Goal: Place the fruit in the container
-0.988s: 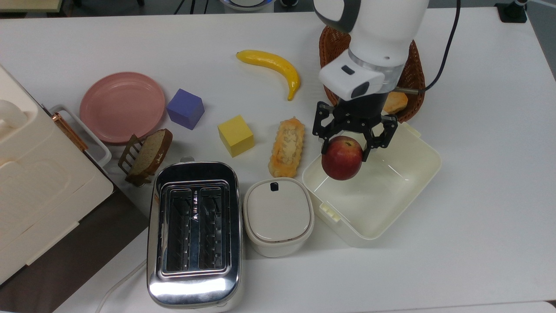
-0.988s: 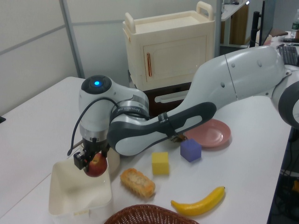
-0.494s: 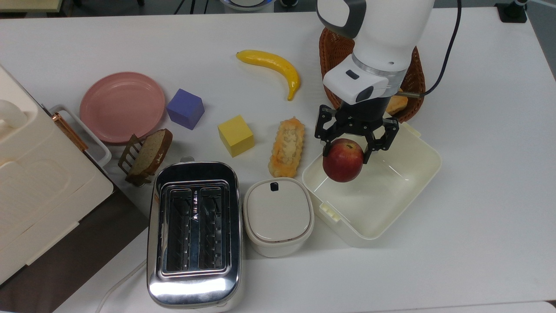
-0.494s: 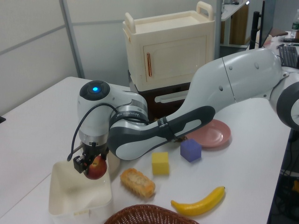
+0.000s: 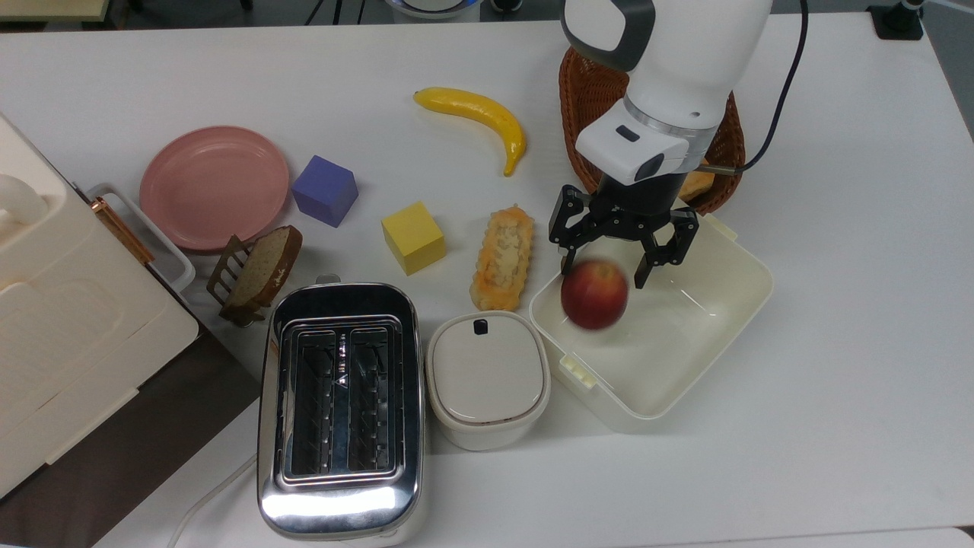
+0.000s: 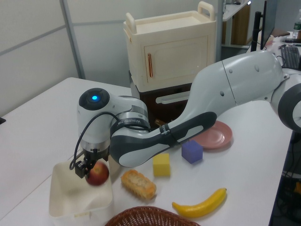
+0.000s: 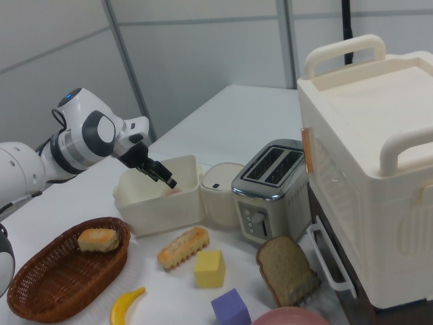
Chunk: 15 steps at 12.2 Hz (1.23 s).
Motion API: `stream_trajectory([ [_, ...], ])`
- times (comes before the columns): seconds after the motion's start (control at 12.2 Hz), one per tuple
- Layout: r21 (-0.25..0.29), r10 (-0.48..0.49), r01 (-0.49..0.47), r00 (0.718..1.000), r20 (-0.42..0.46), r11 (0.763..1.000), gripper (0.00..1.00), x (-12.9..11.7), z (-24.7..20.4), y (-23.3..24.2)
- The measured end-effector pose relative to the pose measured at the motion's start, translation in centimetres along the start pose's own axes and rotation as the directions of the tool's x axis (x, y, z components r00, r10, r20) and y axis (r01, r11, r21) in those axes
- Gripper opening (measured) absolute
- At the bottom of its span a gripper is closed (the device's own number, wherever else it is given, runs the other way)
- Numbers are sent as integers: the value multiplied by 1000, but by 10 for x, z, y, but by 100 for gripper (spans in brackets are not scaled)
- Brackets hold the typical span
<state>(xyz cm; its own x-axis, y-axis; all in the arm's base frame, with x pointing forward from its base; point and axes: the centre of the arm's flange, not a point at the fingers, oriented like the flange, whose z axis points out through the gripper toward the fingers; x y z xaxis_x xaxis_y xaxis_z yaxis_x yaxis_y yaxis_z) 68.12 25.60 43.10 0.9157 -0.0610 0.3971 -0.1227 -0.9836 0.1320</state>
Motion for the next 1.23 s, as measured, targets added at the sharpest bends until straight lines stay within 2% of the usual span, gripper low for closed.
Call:
stream_trajectory([
  [0.16, 0, 0, 0, 1000, 0, 1000, 100, 0, 0, 0],
  [0.66, -5, 9, -9, 1000, -1, 1000, 100, 2, -3, 4],
  [0.74, -39, 23, -21, 999, 33, 999, 100, 1, -10, 12],
  [0.82, -88, 39, -31, 995, 91, 996, 100, -3, -25, 27],
  [0.91, -111, 43, -25, 985, 165, 994, 100, -8, -47, 47],
  [1.07, -130, 21, 24, 943, 333, 991, 100, -19, -101, 118],
  [1.23, -150, 71, -10, 909, 411, 989, 100, -28, -147, 188],
])
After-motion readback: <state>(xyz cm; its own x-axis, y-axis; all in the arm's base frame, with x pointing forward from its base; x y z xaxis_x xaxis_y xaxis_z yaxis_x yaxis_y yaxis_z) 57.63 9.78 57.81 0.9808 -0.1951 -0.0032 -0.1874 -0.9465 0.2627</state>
